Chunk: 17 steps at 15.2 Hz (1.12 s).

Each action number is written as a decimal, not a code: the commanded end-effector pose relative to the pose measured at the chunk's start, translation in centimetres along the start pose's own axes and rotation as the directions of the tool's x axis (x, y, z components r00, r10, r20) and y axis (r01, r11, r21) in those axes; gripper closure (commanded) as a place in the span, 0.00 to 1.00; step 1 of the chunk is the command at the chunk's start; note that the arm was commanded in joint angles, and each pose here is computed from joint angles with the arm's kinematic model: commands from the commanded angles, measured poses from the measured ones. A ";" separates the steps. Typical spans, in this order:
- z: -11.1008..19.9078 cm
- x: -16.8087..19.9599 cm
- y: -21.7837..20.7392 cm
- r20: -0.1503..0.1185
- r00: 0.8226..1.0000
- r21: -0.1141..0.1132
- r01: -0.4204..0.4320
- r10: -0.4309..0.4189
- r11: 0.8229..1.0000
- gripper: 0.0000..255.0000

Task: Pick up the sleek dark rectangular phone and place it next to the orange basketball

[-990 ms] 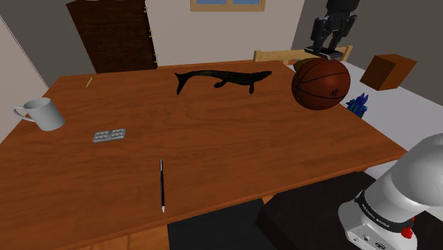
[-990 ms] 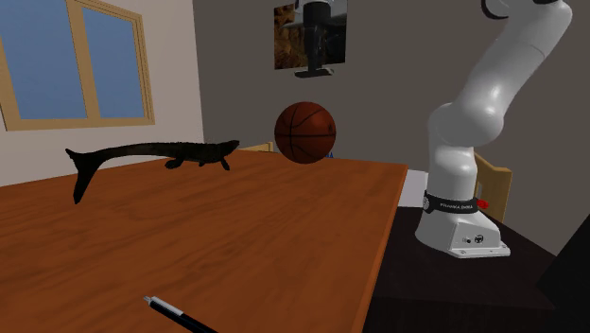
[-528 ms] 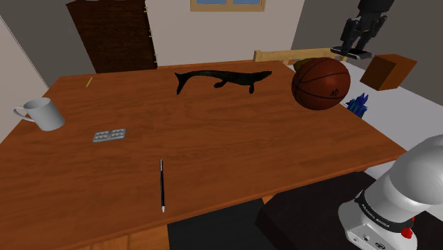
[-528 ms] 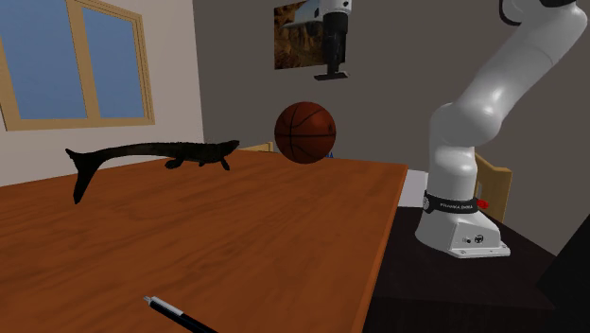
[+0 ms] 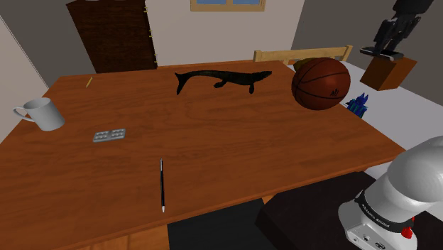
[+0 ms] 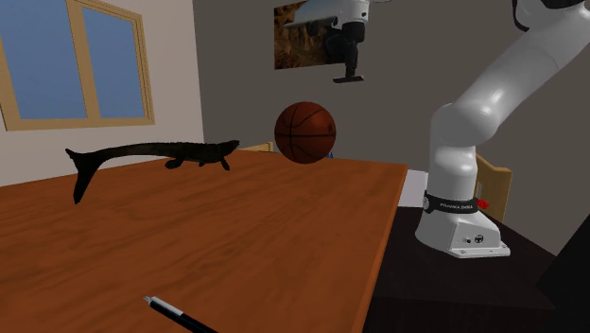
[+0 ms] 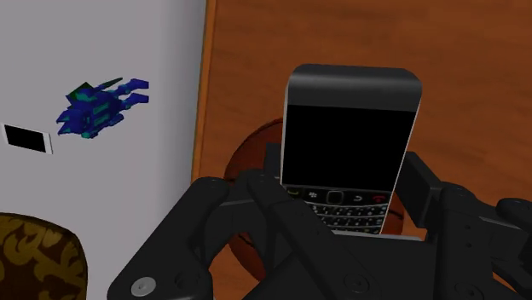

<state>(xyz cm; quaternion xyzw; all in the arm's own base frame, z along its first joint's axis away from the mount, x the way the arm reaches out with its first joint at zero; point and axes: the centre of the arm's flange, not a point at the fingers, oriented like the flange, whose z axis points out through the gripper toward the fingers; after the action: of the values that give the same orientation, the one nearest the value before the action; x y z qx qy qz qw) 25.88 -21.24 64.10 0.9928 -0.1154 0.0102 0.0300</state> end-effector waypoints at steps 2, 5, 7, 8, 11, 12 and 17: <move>0.3 -1.7 3.8 0.000 1.000 0.000 0.001 -0.001 1.000 1.00; 0.5 -3.2 7.4 0.000 1.000 0.000 0.001 -0.001 1.000 1.00; 1.0 -3.7 8.3 0.000 1.000 0.000 0.001 -0.001 1.000 1.00; 1.6 -3.7 8.3 0.000 1.000 0.000 0.001 -0.001 1.000 1.00; 3.1 -3.7 8.2 0.000 1.000 0.000 0.001 -0.001 1.000 1.00; 3.7 -3.7 8.2 0.000 1.000 0.000 0.001 -0.001 1.000 1.00; 6.3 -3.8 8.0 0.000 1.000 0.000 0.001 -0.001 1.000 1.00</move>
<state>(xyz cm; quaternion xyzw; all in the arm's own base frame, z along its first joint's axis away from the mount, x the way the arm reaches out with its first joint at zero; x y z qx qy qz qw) 20.54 -28.66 58.67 0.9929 -0.1146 0.0099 0.0300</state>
